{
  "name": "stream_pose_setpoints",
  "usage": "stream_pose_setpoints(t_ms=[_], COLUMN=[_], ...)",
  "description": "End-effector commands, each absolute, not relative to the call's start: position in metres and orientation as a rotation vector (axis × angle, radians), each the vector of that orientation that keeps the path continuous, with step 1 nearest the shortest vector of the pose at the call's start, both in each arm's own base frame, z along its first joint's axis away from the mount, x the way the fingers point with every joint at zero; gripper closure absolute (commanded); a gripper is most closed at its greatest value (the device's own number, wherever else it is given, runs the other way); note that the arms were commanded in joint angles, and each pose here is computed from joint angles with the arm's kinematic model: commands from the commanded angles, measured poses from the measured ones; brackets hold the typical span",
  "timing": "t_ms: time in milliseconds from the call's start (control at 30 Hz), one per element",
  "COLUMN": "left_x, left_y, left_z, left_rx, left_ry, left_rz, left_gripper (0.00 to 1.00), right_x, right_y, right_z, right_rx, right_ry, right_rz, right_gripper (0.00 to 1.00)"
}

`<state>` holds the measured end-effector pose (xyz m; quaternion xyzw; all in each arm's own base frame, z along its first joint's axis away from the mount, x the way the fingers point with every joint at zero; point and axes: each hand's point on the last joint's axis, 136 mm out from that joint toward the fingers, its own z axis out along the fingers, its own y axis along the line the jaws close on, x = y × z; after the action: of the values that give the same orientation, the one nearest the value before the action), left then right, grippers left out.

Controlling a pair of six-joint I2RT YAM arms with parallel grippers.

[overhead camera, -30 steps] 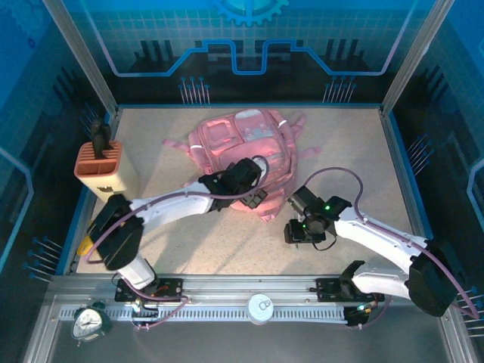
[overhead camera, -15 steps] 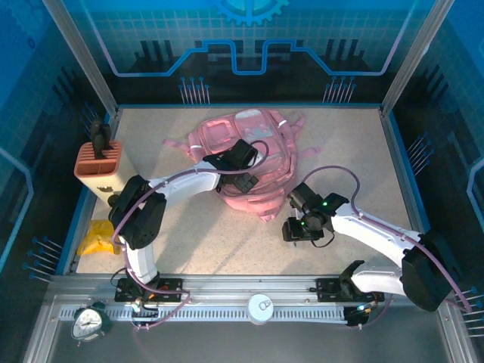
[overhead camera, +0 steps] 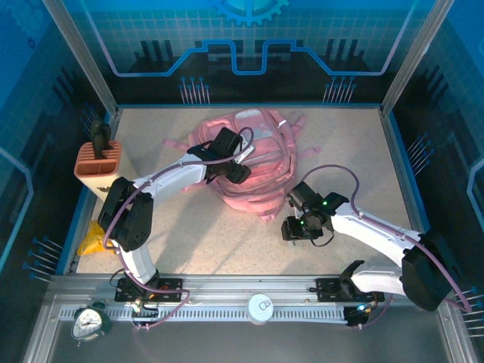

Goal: Pack the student bag
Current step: Open the student bag at the center of the table, then place the compass set in the student bag.

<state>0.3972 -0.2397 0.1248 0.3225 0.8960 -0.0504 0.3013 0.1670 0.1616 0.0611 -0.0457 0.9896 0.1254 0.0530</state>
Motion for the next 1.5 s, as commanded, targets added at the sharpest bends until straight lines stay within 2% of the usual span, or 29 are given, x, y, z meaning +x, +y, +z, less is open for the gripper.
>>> stream_pose_setpoints(t_ms=[0,167,333,467,667,800,1133,1467], left_x=[0.410,0.413,0.410,0.418,0.410,0.395,0.341,0.335], left_y=[-0.241,-0.244,-0.252,-0.248,-0.259,-0.274,-0.312,-0.346], left_z=[0.135,0.126,0.114,0.109,0.133,0.153,0.179,0.184], left_rx=[0.839,0.869,0.931,0.914,0.851,0.756,0.312,-0.007], left_ry=[2.311,2.232,2.207,2.208,2.207,2.258,2.428,2.428], left_rz=[-0.114,-0.024,0.025,0.103,0.126,0.051,-0.319,-0.653], left_gripper=[0.41,0.53,0.55,0.62,0.89,1.00,1.00,1.00], right_x=[0.172,0.172,0.173,0.173,0.180,0.192,0.251,0.323], right_y=[0.165,0.164,0.166,0.165,0.166,0.171,0.175,0.187], right_z=[0.071,0.072,0.072,0.073,0.081,0.096,0.136,0.140], right_rx=[-0.141,-0.141,-0.143,-0.150,-0.178,-0.209,-0.182,0.081], right_ry=[2.989,2.989,2.984,2.982,2.948,2.905,2.777,2.643], right_rz=[0.411,0.406,0.414,0.410,0.400,0.415,0.509,0.725], right_gripper=[0.50,0.51,0.51,0.51,0.51,0.50,0.48,0.47])
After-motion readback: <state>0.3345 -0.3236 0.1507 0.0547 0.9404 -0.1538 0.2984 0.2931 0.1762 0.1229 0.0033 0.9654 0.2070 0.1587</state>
